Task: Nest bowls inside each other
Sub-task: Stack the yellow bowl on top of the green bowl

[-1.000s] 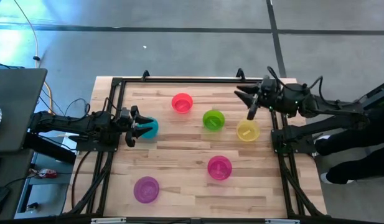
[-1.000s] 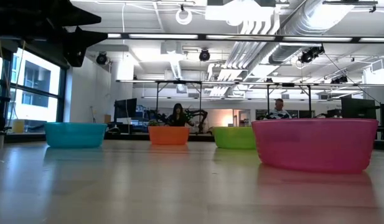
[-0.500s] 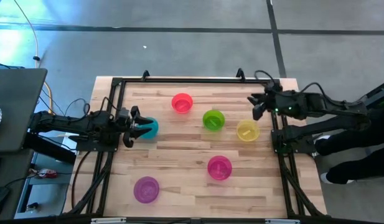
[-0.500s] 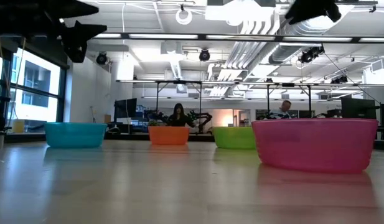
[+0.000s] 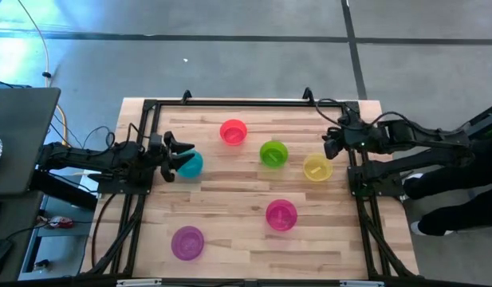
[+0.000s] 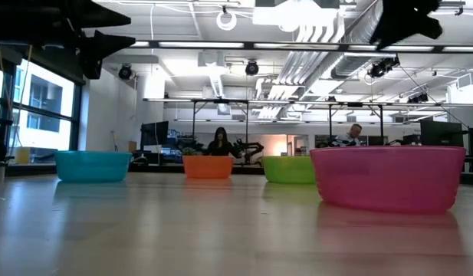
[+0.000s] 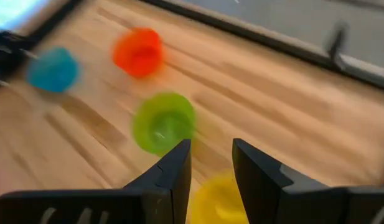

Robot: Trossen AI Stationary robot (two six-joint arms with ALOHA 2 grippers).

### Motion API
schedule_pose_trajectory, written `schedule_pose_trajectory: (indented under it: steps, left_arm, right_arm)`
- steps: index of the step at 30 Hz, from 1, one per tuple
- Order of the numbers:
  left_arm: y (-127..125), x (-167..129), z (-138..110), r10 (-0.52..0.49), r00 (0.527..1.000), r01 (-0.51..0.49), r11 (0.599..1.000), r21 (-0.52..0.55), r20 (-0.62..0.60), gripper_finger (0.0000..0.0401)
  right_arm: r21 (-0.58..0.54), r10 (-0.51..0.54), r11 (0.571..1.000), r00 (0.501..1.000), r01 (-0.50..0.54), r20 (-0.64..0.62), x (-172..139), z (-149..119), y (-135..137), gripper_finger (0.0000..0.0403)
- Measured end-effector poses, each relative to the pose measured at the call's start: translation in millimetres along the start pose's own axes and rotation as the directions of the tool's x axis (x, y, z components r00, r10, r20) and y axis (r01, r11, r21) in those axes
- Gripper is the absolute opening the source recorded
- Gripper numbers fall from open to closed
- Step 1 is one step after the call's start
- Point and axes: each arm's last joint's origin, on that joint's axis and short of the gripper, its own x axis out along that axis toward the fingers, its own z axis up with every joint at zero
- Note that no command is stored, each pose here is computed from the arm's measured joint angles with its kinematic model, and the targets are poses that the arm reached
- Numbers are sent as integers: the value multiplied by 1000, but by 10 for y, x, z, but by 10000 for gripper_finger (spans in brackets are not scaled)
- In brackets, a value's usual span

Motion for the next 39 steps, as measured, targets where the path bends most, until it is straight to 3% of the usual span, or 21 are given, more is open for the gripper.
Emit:
schedule_pose_trajectory:
  steps: [6,14,21,25,35,39]
  left_arm:
    - [31,-4,-81,32,996,-30,999,16,-82,180]
    - [41,-6,-104,41,994,-38,999,24,-105,180]
    - [55,-11,-137,58,989,-54,998,38,-136,180]
    - [68,-11,-154,84,985,-77,996,48,-148,180]
    - [77,-10,-157,112,983,-105,993,54,-143,180]
    - [78,-10,-158,112,983,-105,993,55,-144,180]
  right_arm:
    - [137,-187,969,975,203,-124,-14,-137,-175,108]
    - [258,-212,932,960,255,-183,48,-195,-177,108]
    - [309,-235,878,892,366,-387,430,-578,-242,108]
    - [322,-188,875,867,361,-462,658,-790,-261,108]
    - [344,-231,841,852,417,-469,714,-697,-253,108]
    - [360,-200,850,868,384,-454,773,-646,-237,108]
